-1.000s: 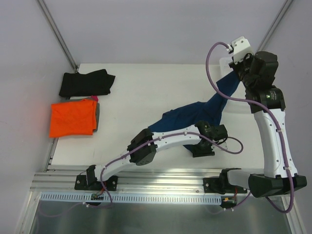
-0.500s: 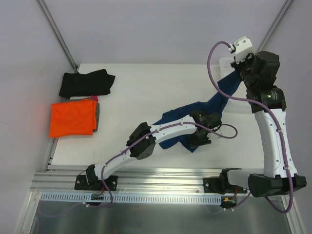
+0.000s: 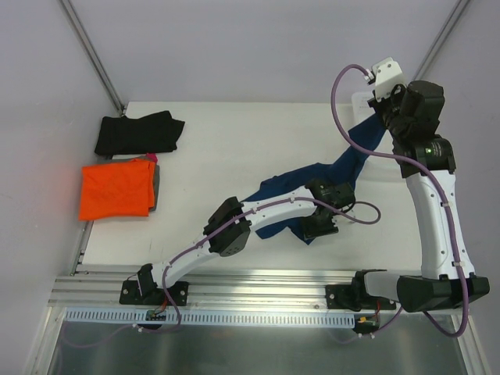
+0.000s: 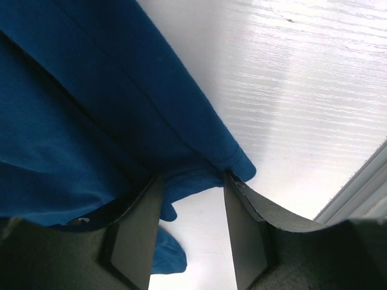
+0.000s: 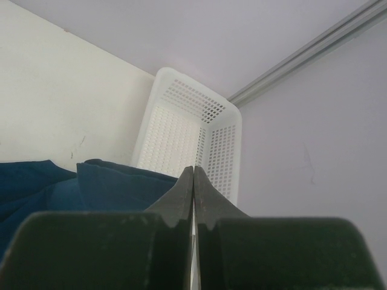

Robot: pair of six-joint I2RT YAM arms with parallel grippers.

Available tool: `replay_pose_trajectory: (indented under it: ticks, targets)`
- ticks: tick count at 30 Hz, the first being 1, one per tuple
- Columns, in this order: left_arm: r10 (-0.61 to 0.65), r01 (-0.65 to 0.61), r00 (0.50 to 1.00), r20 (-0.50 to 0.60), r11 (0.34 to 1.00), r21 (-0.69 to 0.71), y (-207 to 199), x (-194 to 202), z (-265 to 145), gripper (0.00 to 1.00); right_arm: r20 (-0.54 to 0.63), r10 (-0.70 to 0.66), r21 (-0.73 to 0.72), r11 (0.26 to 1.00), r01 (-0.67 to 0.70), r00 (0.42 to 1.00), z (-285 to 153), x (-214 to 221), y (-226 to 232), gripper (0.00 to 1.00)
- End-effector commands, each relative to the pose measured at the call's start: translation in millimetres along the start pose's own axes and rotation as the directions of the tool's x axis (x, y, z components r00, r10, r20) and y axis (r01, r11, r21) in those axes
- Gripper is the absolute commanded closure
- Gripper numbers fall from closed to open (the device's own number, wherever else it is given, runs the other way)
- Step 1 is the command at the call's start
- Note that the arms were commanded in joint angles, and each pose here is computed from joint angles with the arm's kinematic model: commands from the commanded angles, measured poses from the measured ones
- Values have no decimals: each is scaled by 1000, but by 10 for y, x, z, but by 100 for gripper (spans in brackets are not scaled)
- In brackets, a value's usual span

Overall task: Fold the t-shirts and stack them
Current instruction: Flatten the tshirt out

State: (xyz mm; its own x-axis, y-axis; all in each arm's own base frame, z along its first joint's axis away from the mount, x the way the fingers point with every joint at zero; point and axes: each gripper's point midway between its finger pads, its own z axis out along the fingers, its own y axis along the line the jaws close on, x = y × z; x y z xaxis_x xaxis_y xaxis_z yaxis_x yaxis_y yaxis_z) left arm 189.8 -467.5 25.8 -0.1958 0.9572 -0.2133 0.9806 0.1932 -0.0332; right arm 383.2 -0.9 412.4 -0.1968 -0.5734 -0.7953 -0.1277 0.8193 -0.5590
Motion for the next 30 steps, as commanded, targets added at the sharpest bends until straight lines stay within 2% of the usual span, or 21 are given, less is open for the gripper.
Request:
replay_pose_trajectory:
  ticks: [1,11,18,23,24,25,27,30]
  targets:
    - [13,-13,999,41,1000,11,-125,-102,-248,55,75,33,44,998,-37,997,-97,-223,-165,99]
    - [18,-19,999,34,999,29,-219,-86,-258,56,75,36,40,998,-39,997,-98,-215,-153,99]
    - [16,-16,1000,0,997,70,-329,-4,-114,57,72,33,39,999,-36,997,-105,-204,-148,99]
    - [25,-25,1000,4,996,80,-377,-26,-73,71,64,34,35,999,-36,997,-82,-171,-129,99]
    - [25,-25,1000,3,996,81,-381,-22,-70,77,64,32,32,999,-34,997,-80,-170,-119,99]
    - [25,-25,1000,1,997,79,-376,-17,-71,89,69,34,35,999,-37,997,-91,-187,-130,99]
    - [26,-26,1000,-1,998,65,-353,-9,-81,100,72,36,34,999,-38,997,-87,-194,-130,99]
    - [23,-23,1000,-9,999,44,-295,14,-84,100,75,38,34,999,-40,996,-98,-205,-136,99]
